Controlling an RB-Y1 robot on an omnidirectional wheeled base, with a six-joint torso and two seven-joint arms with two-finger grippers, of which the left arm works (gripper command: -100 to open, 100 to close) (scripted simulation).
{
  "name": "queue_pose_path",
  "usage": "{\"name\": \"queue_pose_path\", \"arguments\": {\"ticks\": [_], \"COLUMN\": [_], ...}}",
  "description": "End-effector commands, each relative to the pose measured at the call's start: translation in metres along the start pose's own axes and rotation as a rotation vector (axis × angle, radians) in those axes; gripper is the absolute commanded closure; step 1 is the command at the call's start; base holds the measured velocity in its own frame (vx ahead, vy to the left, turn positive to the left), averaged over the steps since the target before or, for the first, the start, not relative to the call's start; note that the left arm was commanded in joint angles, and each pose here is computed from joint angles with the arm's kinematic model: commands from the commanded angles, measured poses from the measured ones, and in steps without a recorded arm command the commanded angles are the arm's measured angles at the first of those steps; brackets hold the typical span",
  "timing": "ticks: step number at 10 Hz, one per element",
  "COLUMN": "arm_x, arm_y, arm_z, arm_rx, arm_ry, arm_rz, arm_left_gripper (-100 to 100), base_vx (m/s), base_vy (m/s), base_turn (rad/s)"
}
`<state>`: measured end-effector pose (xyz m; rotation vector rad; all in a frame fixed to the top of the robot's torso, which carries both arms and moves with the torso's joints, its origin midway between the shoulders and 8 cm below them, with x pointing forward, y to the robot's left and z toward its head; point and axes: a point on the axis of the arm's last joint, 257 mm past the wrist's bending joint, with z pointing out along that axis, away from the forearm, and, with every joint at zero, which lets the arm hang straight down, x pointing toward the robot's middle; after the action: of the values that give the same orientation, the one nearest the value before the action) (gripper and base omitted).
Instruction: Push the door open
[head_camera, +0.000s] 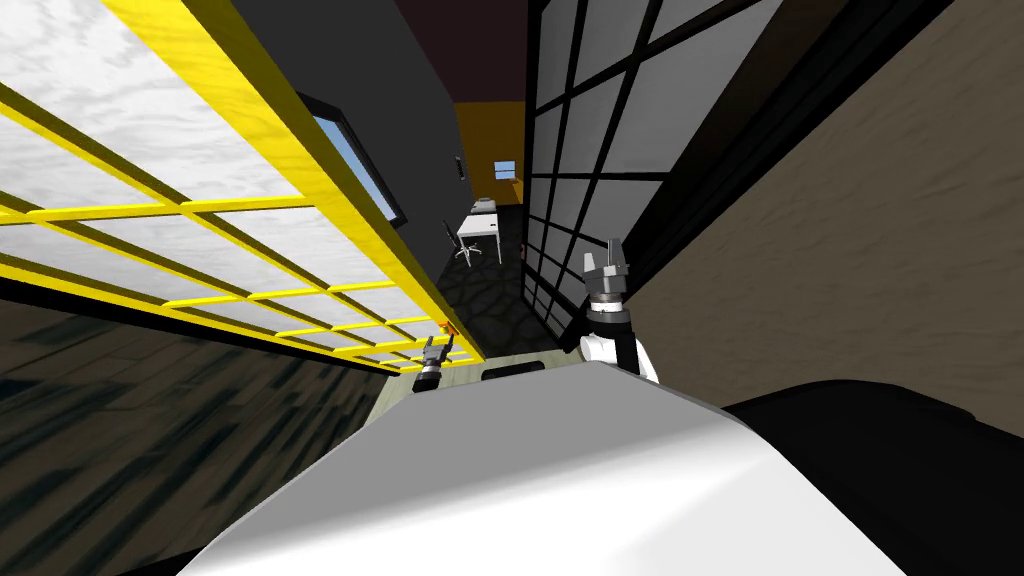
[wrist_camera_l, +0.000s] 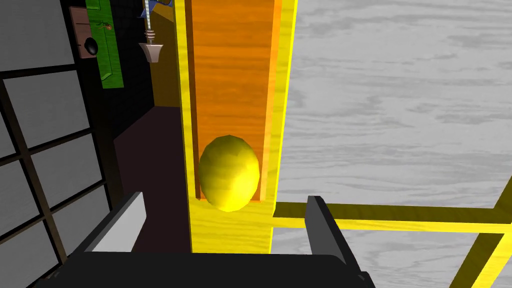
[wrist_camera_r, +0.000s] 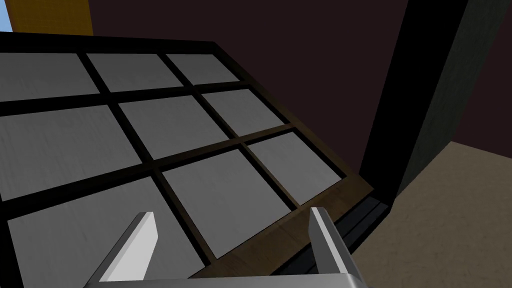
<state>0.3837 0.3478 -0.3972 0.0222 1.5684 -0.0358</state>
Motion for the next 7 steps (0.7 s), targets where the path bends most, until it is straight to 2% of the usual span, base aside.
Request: {"name": "queue_pose_path", "arguments": {"ticks": [1, 3, 4, 7], "arm_x": [0.0005, 0.0002, 0.0002, 0.0002], "arm_y": [0.0004, 0.0000, 0.0000, 0.0000], "arm_z": [0.0018, 0.0020, 0.0020, 0.0020], "arm_rx": [-0.005, -0.005, -0.005, -0.005], "arm_ry": [0.002, 0.002, 0.002, 0.002], "arm_rz": [0.000, 0.000, 0.000, 0.000], "arm_left_gripper": [-100, -100, 100, 100], "base_vx": [0.171, 0.137, -0.020, -0.021], "base_vy": [0.004, 0.002, -0.003, 0.003], "base_turn": [-0.031, -0.010, 0.003, -0.008]}}
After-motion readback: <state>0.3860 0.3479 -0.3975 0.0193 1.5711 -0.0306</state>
